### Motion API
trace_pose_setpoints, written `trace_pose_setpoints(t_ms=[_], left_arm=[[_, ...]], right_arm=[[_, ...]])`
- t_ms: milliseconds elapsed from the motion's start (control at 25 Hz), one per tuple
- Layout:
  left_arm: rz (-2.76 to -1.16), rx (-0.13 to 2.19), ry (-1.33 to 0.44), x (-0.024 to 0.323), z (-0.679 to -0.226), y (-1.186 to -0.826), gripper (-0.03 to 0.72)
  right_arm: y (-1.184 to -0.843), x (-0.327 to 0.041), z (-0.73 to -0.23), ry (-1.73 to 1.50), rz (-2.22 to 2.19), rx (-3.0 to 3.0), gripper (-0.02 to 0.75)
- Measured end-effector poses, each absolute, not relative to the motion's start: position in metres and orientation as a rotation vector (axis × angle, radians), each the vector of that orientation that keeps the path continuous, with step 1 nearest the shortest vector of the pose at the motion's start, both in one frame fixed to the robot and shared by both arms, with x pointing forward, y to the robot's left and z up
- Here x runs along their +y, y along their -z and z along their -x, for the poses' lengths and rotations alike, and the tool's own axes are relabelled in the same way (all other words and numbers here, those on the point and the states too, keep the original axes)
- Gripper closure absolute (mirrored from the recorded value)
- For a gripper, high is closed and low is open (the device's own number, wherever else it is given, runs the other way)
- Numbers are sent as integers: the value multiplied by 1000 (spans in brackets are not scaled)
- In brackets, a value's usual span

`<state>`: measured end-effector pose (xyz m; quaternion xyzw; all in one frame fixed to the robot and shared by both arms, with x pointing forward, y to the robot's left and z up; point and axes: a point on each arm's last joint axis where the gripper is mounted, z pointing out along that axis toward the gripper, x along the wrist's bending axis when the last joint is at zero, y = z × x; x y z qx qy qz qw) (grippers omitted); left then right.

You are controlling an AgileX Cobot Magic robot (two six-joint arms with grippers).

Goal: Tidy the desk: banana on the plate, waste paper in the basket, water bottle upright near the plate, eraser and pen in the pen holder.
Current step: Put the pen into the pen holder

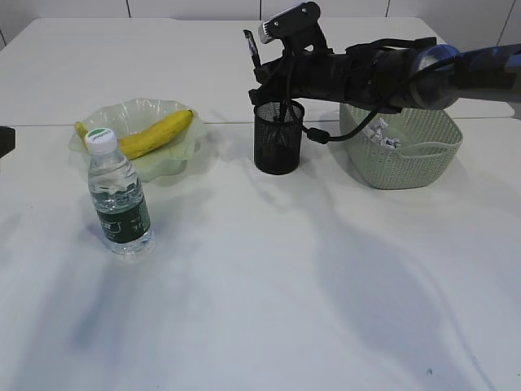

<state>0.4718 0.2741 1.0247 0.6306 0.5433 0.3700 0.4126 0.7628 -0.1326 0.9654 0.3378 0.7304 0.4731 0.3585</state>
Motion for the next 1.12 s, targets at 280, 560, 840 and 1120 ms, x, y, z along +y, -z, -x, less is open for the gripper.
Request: trace_pose_setpoints(t_ms=[280, 560, 840, 1120], left_arm=[[-1586, 1366, -930, 274, -472, -1025, 262], [-1586, 1366, -930, 274, -472, -1025, 262], [-1586, 1366, -930, 274, -472, -1025, 262], [-1586, 1366, -930, 274, -472, -1025, 262]], right_arm=[[-965, -133, -763, -1219, -872, 1884, 694], [-965, -133, -763, -1219, -872, 1884, 683], [-965, -133, -763, -1222, -881, 1882, 668], [-965, -133, -763, -1230, -894, 1879, 614]])
